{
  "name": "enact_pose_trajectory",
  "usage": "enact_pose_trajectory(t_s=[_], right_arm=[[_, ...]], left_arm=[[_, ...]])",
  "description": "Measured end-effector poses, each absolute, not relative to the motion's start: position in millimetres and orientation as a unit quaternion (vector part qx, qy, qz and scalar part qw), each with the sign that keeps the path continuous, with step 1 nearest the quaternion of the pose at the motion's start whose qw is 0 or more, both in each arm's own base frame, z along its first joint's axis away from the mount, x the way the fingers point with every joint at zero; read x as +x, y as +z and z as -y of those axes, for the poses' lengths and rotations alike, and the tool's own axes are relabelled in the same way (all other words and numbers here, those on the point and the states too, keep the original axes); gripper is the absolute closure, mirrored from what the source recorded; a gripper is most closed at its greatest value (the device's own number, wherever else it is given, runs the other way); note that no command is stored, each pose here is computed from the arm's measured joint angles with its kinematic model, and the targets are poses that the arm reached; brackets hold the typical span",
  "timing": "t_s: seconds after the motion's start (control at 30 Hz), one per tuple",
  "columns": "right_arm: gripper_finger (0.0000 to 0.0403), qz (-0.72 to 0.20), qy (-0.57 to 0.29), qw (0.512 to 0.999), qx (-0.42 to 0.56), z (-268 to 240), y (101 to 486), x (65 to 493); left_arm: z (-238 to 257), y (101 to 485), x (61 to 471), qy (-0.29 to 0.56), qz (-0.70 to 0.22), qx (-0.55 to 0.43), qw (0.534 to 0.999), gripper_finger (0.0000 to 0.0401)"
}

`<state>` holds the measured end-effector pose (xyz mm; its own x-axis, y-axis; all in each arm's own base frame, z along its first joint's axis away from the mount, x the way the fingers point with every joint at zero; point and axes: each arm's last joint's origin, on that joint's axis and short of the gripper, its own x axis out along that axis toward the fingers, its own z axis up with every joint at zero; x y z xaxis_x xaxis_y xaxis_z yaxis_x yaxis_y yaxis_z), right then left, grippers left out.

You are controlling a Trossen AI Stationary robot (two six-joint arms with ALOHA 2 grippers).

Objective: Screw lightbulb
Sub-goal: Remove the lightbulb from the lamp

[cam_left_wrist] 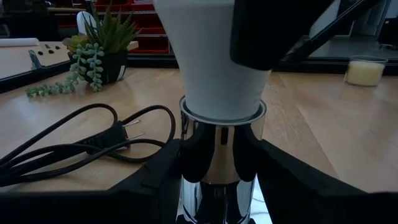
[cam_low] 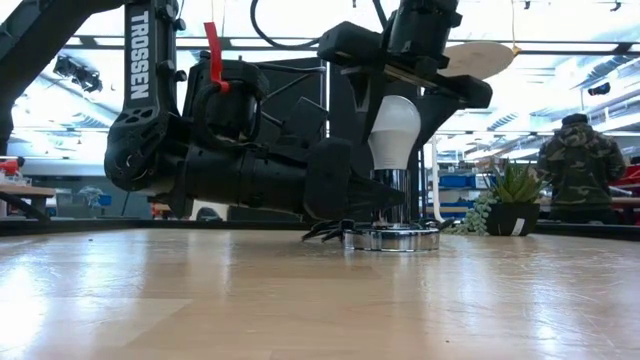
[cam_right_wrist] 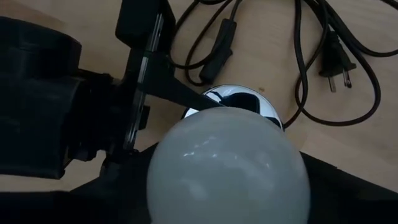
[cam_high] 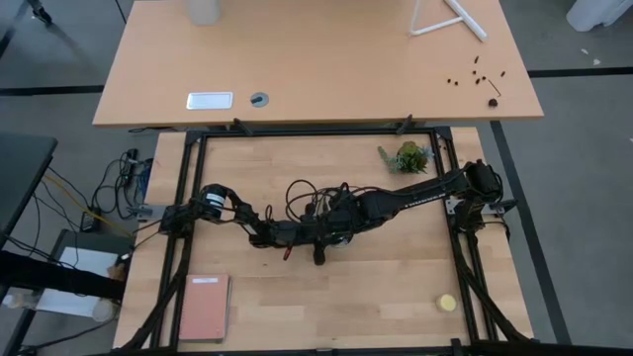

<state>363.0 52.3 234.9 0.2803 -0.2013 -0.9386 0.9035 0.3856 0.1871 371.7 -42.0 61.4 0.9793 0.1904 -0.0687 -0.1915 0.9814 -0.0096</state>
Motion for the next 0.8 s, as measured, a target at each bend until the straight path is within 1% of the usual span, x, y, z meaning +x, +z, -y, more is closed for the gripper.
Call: enact_pose_trajectory(t_s=[0.07,0.13,0.27,0.37,0.47,0.6,0.7,0.8], right_arm=[[0.0132,-0.452,-0.395,0.699,0.389,-52.3,234.9,362.9],[0.0144,-0.456,-0.391,0.701,0.385,-52.4,234.9,362.9],[0.0143,-0.465,-0.380,0.708,0.371,-52.5,234.8,362.9],[0.0125,-0.477,-0.365,0.718,0.352,-52.6,234.8,362.9],[0.0118,-0.496,-0.338,0.735,0.314,-52.7,234.8,363.0],[0.0125,-0.539,-0.262,0.770,0.218,-52.9,234.8,363.4],[0.0129,-0.576,-0.167,0.790,0.125,-50.9,235.0,364.3],[0.0126,-0.596,-0.070,0.799,0.016,-49.4,235.2,364.6]], left_arm=[[42.0,61.5,371.7,0.096,-0.034,-0.008,0.995,0.0219],[42.0,61.5,371.7,0.096,-0.034,-0.008,0.995,0.0219],[41.9,61.5,371.7,0.096,-0.033,-0.008,0.995,0.0219],[42.0,61.5,371.7,0.096,-0.034,-0.007,0.995,0.0219],[42.0,61.6,371.7,0.096,-0.033,-0.007,0.995,0.0219],[42.1,61.7,371.7,0.096,-0.033,-0.003,0.995,0.0219],[42.5,61.6,371.6,0.091,-0.033,-0.003,0.995,0.0219],[43.1,61.7,371.5,0.089,-0.033,-0.001,0.995,0.0219]])
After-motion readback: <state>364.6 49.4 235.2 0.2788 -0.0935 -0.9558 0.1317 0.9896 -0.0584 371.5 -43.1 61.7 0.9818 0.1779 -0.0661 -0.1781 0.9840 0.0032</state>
